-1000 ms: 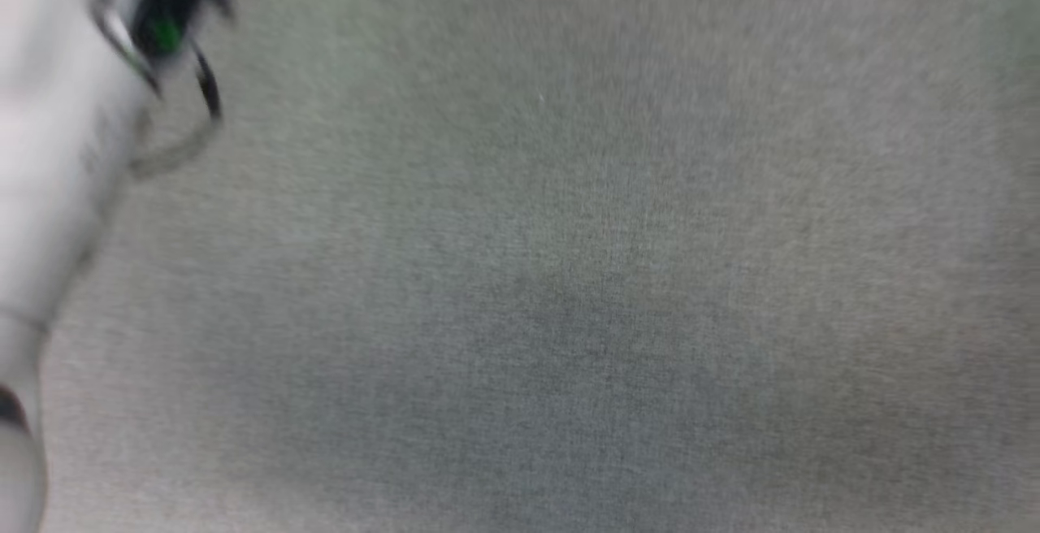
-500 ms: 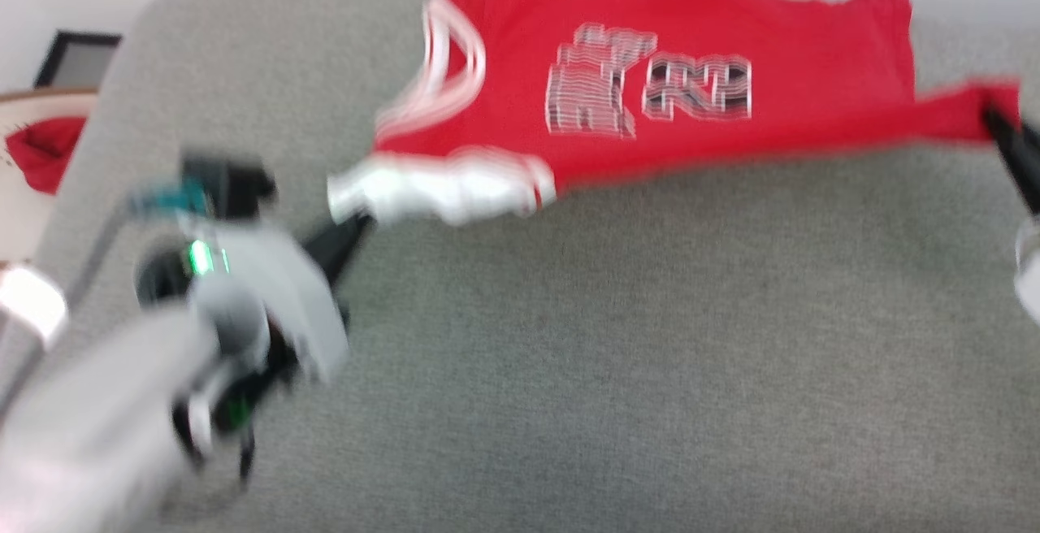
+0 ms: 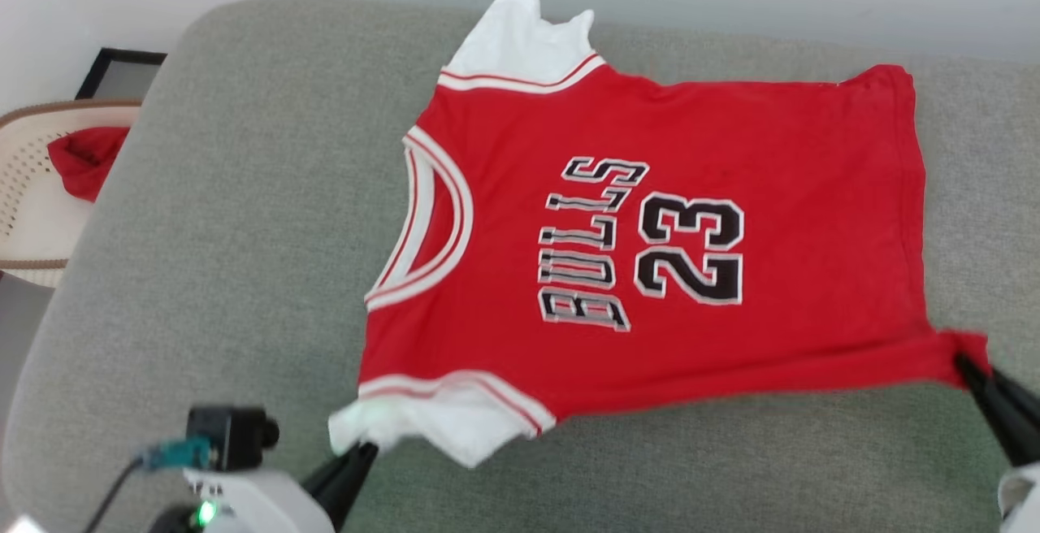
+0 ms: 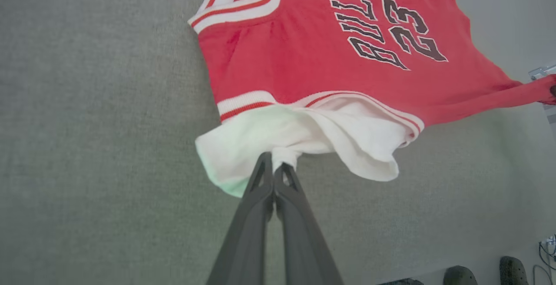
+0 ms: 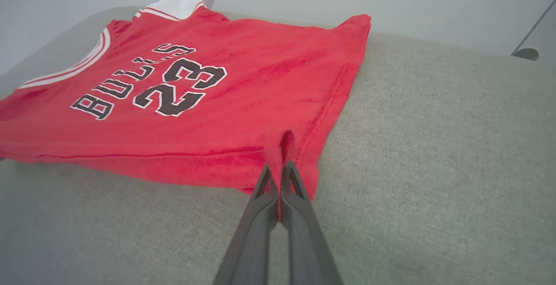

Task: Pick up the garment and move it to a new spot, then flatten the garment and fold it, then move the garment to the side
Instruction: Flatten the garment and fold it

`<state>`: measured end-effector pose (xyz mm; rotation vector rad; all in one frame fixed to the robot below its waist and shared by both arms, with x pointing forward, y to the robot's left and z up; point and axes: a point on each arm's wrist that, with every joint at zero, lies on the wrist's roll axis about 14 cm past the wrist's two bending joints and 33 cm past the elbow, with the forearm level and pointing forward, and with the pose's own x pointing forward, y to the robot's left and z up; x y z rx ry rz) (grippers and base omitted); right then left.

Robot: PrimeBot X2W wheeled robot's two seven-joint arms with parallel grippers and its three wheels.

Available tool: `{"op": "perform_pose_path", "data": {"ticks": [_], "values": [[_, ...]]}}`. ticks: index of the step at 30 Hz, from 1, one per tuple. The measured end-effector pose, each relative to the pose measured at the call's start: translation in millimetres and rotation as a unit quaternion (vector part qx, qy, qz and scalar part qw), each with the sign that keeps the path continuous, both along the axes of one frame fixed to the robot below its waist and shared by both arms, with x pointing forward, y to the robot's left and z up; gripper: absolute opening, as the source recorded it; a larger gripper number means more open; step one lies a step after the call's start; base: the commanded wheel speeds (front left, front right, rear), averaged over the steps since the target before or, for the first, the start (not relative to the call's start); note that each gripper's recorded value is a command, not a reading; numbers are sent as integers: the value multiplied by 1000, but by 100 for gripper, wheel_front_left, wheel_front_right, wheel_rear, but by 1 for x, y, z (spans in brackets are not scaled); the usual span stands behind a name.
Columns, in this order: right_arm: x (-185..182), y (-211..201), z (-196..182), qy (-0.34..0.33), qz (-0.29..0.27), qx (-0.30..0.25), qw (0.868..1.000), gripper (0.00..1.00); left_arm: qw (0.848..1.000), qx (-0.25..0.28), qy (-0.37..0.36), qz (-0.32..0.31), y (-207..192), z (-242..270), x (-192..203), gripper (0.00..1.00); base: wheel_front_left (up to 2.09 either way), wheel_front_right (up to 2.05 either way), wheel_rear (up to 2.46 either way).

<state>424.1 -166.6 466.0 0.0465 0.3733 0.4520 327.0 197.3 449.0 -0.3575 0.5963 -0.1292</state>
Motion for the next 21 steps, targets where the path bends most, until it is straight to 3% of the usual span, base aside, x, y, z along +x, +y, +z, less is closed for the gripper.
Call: {"op": "perform_pose_path", "data": {"ticks": [12, 21], "values": [[-50, 0, -24, 64, -18, 15, 998, 0, 996, -24, 74, 48, -5, -24, -41, 0, 0, 0, 0], [-33, -2, -9, 46, -29, 19, 998, 0, 999, 51, 9, 13, 12, 12, -1, 0, 0, 0, 0]]}}
